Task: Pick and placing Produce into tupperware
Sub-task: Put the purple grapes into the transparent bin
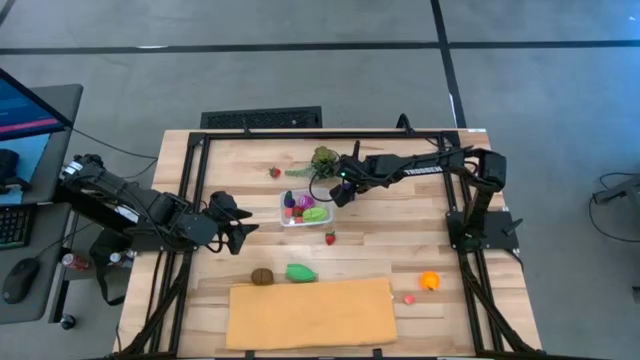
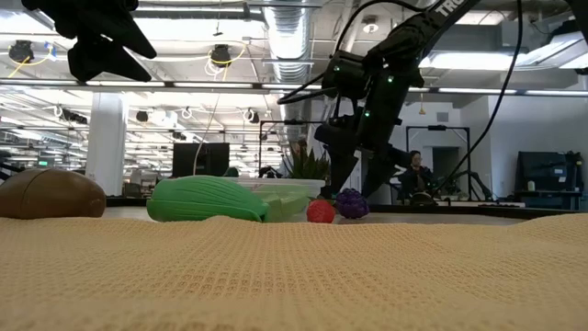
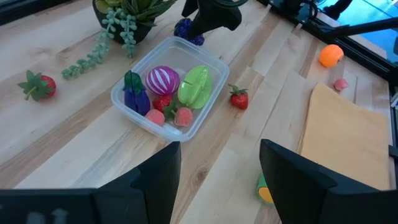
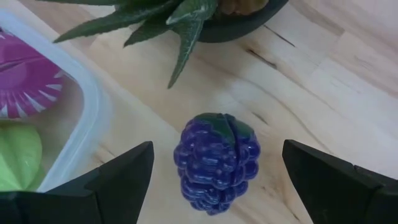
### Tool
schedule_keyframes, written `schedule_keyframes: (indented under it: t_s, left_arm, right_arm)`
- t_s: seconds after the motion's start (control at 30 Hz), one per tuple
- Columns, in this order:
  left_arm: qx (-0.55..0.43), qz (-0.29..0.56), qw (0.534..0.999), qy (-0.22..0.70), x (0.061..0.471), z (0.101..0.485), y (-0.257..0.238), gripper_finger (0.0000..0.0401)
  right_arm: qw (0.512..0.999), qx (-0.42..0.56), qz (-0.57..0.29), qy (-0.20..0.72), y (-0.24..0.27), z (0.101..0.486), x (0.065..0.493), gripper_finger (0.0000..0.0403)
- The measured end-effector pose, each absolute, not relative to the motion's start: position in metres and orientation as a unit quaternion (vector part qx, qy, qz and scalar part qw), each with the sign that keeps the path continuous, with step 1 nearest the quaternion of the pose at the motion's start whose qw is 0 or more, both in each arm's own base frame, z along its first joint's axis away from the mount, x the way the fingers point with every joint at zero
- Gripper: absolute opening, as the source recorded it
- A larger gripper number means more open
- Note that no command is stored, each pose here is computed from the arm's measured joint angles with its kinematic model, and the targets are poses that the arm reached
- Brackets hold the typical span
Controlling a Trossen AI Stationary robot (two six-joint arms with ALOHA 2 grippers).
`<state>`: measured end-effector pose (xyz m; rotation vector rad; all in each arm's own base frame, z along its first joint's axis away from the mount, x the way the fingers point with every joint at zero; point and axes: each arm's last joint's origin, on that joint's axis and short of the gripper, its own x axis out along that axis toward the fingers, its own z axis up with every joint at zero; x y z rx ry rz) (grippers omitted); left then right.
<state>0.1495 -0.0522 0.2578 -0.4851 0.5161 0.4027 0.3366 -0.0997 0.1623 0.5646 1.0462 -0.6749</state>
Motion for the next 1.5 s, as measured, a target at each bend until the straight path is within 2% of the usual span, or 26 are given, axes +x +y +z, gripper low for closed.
schedule_keyframes:
  t_s: [0.7, 1.03, 1.5]
  left_arm:
    - [-0.236, 0.196, 0.918, 0.251, 0.149, 0.258, -0.052, 0.0209]
    - [-0.236, 0.195, 0.918, 0.252, 0.149, 0.258, -0.052, 0.0209]
    - [-0.232, 0.194, 0.919, 0.252, 0.149, 0.258, -0.052, 0.0209]
  right_arm:
    - [0.780, 0.265, -0.311, 0.474, -0.104, 0.163, 0.337, 0.0342]
    - [0.764, 0.278, -0.323, 0.484, -0.101, 0.145, 0.325, 0.0342]
    - [0.781, 0.272, -0.318, 0.464, -0.102, 0.147, 0.330, 0.0341]
